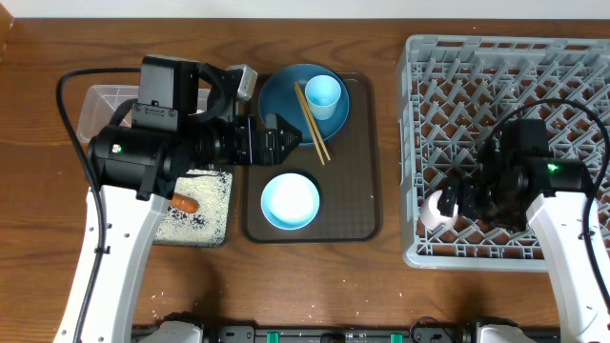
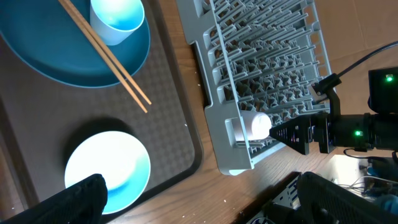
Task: Sort waste into correct bins and load items into the dishwasher rack
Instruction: 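Move the left gripper to the light-blue cup and grip its rim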
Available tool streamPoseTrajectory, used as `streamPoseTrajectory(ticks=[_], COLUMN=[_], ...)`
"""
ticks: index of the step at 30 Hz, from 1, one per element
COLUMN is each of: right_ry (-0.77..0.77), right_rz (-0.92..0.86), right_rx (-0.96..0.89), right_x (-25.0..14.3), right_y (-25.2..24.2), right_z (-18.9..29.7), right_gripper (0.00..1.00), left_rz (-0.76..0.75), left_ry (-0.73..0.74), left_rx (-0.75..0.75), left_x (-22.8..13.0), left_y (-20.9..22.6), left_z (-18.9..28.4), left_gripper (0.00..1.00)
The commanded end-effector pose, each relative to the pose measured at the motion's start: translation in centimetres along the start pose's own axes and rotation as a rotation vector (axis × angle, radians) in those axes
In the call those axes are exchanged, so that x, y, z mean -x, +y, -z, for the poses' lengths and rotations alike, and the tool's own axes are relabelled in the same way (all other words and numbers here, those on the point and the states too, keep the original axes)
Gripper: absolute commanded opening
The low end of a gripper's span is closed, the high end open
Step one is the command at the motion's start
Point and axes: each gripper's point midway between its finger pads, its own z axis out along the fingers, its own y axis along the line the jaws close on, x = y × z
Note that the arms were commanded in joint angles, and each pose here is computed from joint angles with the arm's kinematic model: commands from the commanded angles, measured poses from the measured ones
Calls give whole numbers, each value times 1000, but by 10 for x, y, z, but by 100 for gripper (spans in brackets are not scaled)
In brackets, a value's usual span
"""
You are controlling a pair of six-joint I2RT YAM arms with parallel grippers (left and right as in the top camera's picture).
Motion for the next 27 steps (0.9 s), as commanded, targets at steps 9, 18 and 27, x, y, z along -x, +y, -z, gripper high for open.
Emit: streamPoseTrajectory(ticks=[9,18,27], right_ry=[-21,-21,-21], right_rz=[8,8,8], right_rx=[4,4,4], right_x=[6,6,6], right_y=[1,1,1], right_z=[5,5,5], right_gripper=[99,99,99], left_rz=[-3,-105,99], left_ry=[-39,-166,-184], left_rx=[5,-34,-34], left_x=[10,47,78], left_y=[2,-9,15], left_z=[0,-4,-43], left_gripper=[100,100,75])
